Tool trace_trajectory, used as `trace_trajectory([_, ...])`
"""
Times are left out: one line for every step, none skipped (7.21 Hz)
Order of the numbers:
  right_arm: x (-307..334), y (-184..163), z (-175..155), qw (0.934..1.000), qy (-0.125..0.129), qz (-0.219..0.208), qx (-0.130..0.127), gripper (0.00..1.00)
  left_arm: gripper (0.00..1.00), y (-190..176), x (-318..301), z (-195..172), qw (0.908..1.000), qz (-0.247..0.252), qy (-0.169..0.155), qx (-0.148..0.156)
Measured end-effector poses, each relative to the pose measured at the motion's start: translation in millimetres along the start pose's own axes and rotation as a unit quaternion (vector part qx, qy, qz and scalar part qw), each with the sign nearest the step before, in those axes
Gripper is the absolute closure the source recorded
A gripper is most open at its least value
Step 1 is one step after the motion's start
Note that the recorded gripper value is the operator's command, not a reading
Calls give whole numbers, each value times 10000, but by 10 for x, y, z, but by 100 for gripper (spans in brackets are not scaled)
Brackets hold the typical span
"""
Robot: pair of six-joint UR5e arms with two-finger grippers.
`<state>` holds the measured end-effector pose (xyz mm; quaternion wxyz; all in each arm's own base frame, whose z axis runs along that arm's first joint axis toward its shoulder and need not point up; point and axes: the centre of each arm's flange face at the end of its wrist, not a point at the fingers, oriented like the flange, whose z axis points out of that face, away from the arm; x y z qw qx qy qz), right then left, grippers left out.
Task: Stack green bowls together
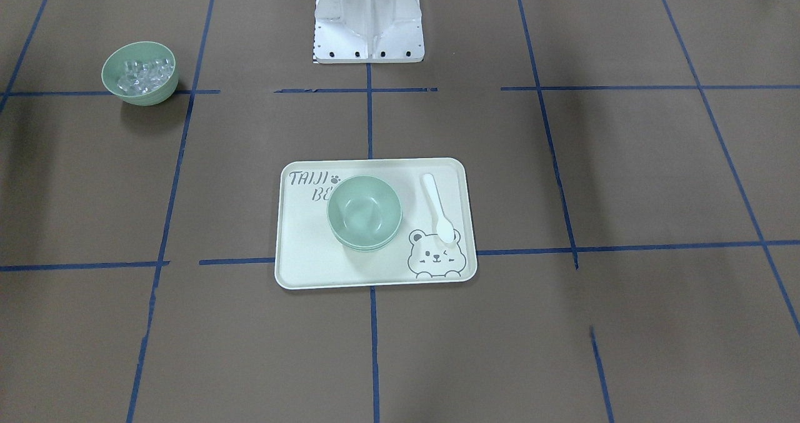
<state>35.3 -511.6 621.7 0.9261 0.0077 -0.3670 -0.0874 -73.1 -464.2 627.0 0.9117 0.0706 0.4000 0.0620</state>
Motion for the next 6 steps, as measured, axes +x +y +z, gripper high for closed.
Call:
trace_trajectory([63,91,56,10000,0,35,-3,0,0,-6,24,-25,10000,30,-8,25])
trace_trajectory([92,128,86,10000,-1,65,-9,0,0,-11,41,-43,10000,48,-14,42])
trace_trajectory([105,142,99,10000,-3,91,-11,0,0,-14,49,-52,10000,56,-17,51])
trace_trajectory([109,149,105,9999,-7,102,-12,0,0,-16,54,-57,10000,64,-18,57])
trace_trajectory([108,149,106,9999,-8,104,-10,0,0,-16,54,-57,10000,64,-19,57])
trace_trajectory([109,148,106,9999,-9,105,-9,0,0,-12,52,-55,10000,58,-18,54])
